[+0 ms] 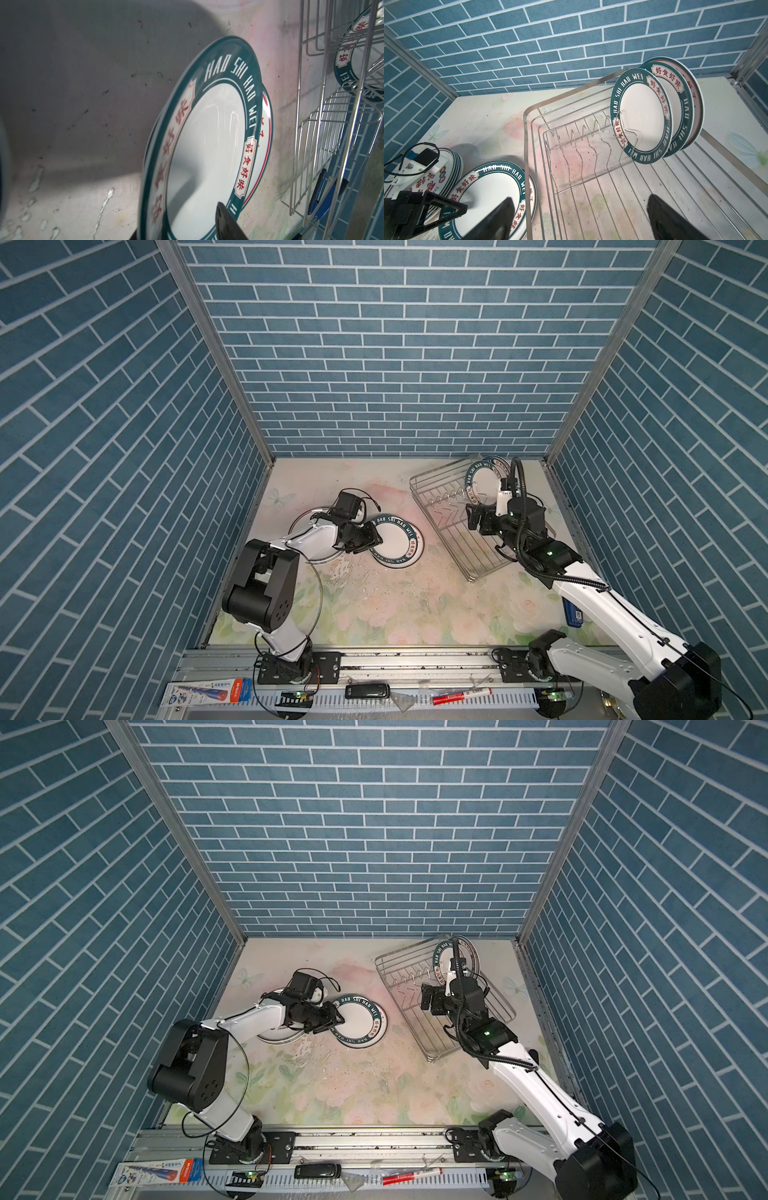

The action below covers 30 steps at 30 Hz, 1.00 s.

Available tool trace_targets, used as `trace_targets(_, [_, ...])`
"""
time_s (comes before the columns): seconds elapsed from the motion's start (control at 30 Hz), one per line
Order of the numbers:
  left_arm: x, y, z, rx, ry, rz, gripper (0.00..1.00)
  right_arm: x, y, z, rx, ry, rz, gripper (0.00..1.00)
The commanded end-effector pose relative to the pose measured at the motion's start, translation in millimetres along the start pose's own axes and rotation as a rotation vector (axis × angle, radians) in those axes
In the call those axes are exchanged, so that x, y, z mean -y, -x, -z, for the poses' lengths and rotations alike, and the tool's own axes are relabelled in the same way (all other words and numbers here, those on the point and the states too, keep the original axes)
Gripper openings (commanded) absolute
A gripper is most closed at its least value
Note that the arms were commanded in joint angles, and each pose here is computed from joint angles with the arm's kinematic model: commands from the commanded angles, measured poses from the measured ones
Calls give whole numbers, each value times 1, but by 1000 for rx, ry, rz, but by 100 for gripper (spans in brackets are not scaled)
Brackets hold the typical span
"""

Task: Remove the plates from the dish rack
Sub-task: 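Lower the green-rimmed plate onto the orange-sunburst plate with the left gripper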

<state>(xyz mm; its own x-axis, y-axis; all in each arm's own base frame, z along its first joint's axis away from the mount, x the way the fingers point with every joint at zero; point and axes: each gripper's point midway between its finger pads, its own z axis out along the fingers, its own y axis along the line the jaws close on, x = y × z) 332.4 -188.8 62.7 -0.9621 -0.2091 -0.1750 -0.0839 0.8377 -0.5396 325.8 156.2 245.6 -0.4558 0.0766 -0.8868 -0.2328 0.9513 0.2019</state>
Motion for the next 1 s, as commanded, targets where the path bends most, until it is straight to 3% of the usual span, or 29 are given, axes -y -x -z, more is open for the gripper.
trace_targets(0.0, [1,0,-1,-12,40,-40,48,1,-4,2,9,8,41,99])
trace_targets(0.5, [-2,-2,-4,-28,97,-66,58,0,-6,-1,-4,10,47,99])
trace_targets(0.97, [1,-3,-3,-35,140,-109,60,0,-6,-1,-4,12,48,99])
